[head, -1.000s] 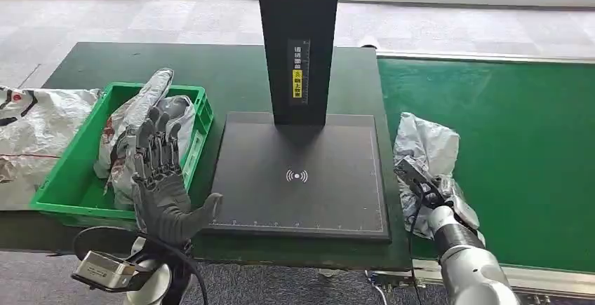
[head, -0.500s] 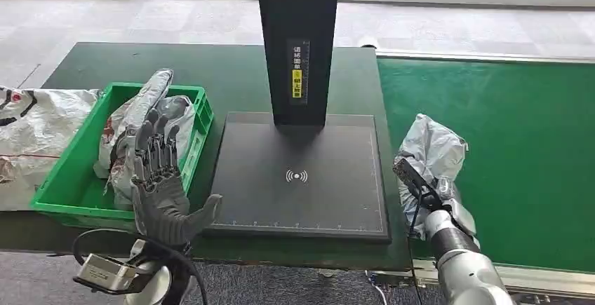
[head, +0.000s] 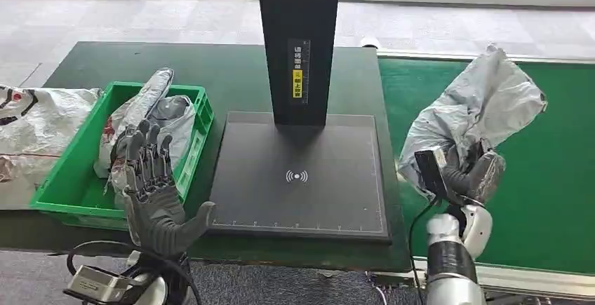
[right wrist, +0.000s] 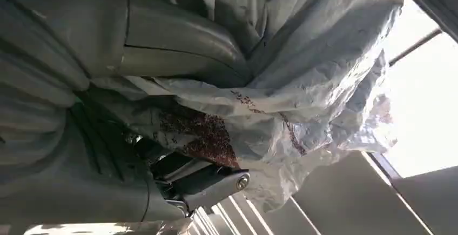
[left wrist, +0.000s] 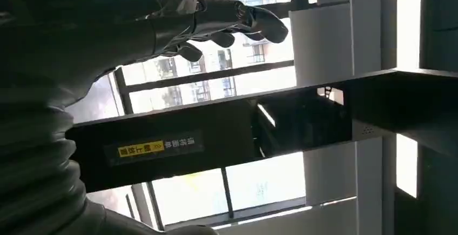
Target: Moved the parcel from conveyor to table for the left to box.
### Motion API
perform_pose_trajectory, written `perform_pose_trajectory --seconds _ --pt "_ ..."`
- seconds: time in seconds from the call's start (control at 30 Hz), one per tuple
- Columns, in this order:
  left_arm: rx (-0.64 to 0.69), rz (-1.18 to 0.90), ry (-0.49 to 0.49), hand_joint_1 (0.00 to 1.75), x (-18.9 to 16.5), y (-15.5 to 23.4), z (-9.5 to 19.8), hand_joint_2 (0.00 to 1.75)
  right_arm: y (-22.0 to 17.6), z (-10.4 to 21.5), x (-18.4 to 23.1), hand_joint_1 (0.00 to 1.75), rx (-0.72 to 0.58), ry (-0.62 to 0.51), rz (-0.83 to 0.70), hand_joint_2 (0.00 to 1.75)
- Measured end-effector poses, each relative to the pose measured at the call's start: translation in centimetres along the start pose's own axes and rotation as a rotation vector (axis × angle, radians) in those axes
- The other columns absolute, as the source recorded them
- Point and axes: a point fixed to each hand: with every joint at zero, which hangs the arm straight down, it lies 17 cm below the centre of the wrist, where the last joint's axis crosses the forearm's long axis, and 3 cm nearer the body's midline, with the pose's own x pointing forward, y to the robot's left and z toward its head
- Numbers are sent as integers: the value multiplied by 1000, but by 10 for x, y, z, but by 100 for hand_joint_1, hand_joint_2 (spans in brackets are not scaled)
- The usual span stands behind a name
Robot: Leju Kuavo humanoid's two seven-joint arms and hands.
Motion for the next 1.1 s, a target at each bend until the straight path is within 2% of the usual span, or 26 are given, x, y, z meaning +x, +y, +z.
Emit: perform_pose_trajectory --seconds 0.13,0.27,0.47,0.53,0.63,0.73,1.1 --pt "2 2 10 0 -3 -1 2 175 -41 4 52 175 -102 -125 7 175" --pt "6 -1 18 0 -6 -1 3 175 -53 11 120 175 -127 -275 -9 175" --pt "13 -7 26 0 -9 0 4 175 -27 30 202 175 -55 -446 -39 175" --pt "16 -11 30 0 -10 1 5 175 -4 41 222 175 9 -476 -56 175" --pt "18 -13 31 0 -11 1 5 175 34 62 234 175 119 -489 -60 175" --pt "18 -14 32 0 -11 1 5 175 54 78 243 175 181 -512 -67 175" --pt "18 -14 32 0 -11 1 5 175 75 97 248 175 252 -532 -71 175"
